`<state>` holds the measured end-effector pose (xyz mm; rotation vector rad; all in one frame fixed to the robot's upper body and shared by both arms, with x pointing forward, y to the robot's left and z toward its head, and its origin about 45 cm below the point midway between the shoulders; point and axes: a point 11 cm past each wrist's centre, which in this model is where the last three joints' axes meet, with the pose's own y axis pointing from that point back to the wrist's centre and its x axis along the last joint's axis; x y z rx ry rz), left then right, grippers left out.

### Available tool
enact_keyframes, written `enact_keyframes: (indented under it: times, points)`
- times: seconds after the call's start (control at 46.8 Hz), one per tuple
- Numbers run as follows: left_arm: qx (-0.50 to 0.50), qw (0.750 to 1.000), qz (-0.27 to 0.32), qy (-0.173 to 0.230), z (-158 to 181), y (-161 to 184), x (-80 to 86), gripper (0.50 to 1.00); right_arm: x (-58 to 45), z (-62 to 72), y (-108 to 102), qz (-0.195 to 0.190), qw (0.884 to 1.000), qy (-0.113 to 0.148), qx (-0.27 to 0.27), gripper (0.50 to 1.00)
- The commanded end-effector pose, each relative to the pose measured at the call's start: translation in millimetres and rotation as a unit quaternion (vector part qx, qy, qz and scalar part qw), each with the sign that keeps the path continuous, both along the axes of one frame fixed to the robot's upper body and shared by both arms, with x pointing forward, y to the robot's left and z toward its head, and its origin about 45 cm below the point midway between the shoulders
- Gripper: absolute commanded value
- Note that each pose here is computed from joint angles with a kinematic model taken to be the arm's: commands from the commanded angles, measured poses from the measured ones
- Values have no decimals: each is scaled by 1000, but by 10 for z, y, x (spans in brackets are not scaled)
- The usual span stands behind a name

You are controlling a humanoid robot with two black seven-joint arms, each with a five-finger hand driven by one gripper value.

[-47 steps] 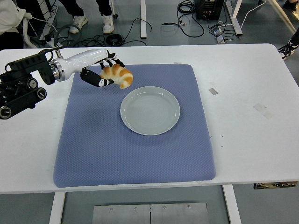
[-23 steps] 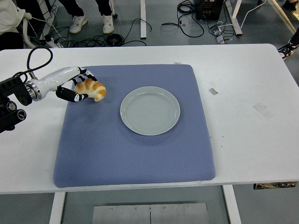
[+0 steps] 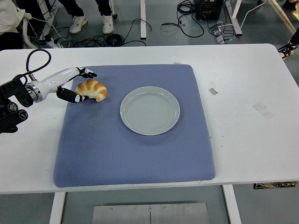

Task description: Place the bread on the table

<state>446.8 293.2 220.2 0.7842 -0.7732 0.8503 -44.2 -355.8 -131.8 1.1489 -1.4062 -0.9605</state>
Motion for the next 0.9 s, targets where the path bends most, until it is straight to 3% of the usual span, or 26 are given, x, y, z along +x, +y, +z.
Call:
enact_keyframes:
  times: [0.0,0.085,0.15,0.321,0.598,0.876]
  points:
    - [0,1000,0,1,-2,0,-1,883,-8,0,0,0,1000,1,0,1000]
    - [-1,1000,-1,1,10,-5,5,948,-8,0,0,0,1000,1,0,1000]
    - [-1,1000,-1,0,17,-7,9,966,-8,0,0,0,1000,1,0,1000]
    - [-25,1000,10,-5,95,-16,52,977,-8,0,0,0,1000,1,0,1000]
    - [-179,980,87,-8,554,5,285,981,-9,1,-5,0,1000,1,-1,1000]
    - [-233,965,121,14,514,-15,304,981,-8,0,0,0,1000,1,0,1000]
